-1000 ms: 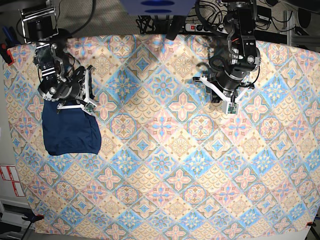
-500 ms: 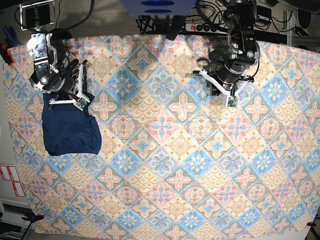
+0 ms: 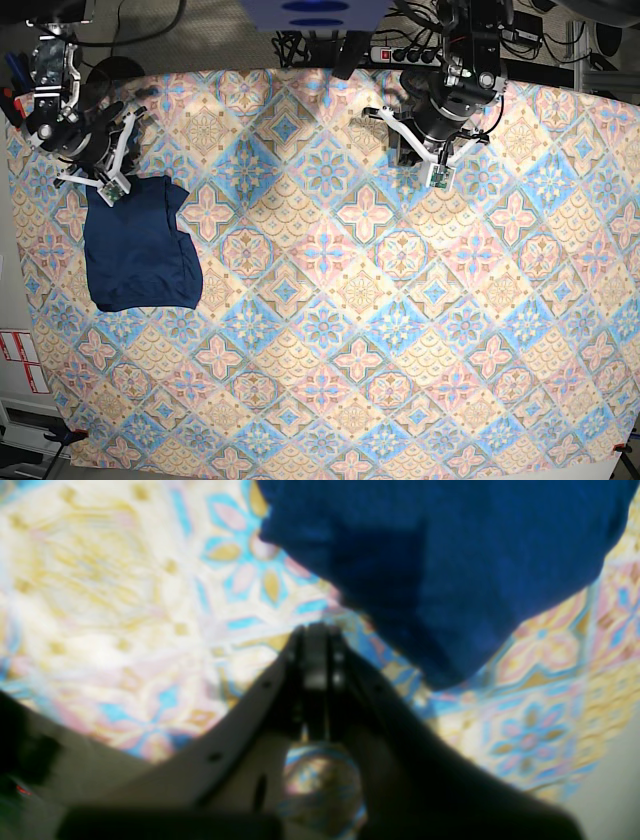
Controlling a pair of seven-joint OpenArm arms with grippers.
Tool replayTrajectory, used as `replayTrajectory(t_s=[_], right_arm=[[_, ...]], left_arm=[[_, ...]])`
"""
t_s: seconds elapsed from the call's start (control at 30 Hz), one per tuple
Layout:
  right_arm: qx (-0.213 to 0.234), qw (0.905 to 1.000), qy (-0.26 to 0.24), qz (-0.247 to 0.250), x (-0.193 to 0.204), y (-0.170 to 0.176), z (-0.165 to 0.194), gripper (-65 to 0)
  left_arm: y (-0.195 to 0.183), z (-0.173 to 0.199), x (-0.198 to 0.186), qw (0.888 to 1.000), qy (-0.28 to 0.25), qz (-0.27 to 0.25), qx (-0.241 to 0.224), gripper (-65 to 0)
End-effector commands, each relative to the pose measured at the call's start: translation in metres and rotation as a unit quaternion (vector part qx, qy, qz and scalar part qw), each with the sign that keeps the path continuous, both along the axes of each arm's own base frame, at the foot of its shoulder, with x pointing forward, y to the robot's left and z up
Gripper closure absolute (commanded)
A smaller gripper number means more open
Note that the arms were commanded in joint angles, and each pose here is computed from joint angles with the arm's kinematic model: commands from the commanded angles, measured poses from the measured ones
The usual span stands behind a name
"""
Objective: Fold the T-shirt properly
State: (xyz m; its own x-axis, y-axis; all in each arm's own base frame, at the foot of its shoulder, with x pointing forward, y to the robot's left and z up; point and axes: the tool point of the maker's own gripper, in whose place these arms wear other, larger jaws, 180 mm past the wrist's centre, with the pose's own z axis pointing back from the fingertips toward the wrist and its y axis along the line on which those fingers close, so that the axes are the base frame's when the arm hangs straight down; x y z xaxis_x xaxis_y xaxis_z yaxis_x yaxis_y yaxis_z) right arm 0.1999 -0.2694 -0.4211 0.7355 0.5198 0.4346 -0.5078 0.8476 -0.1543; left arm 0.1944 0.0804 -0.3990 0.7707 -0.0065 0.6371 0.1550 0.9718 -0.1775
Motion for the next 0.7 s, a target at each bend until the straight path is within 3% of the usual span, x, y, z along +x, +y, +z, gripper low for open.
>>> replayTrajectory(t_s=[0.0,0.33,0.67], right_arm=[[-0.003,0.9998,-0.015,-0.014,0.002,-0.013,0.011,0.0],[0.008,0.9944,0.001,-0.105,-0.050,-0.060,0.016,0.0],[0.023,0.9825,0.066,-0.173,-0.130,-0.060,-0.005,0.0]], left_arm=[[-0.003,0.007,-0.001,1.000,-0.011,-0.004,-0.005,0.0],[-0.002,0.003,-0.045,1.000,0.025,-0.015,0.001,0.0],[-0.003,-0.012,-0.108,0.995,0.100,-0.013,-0.002,0.0]])
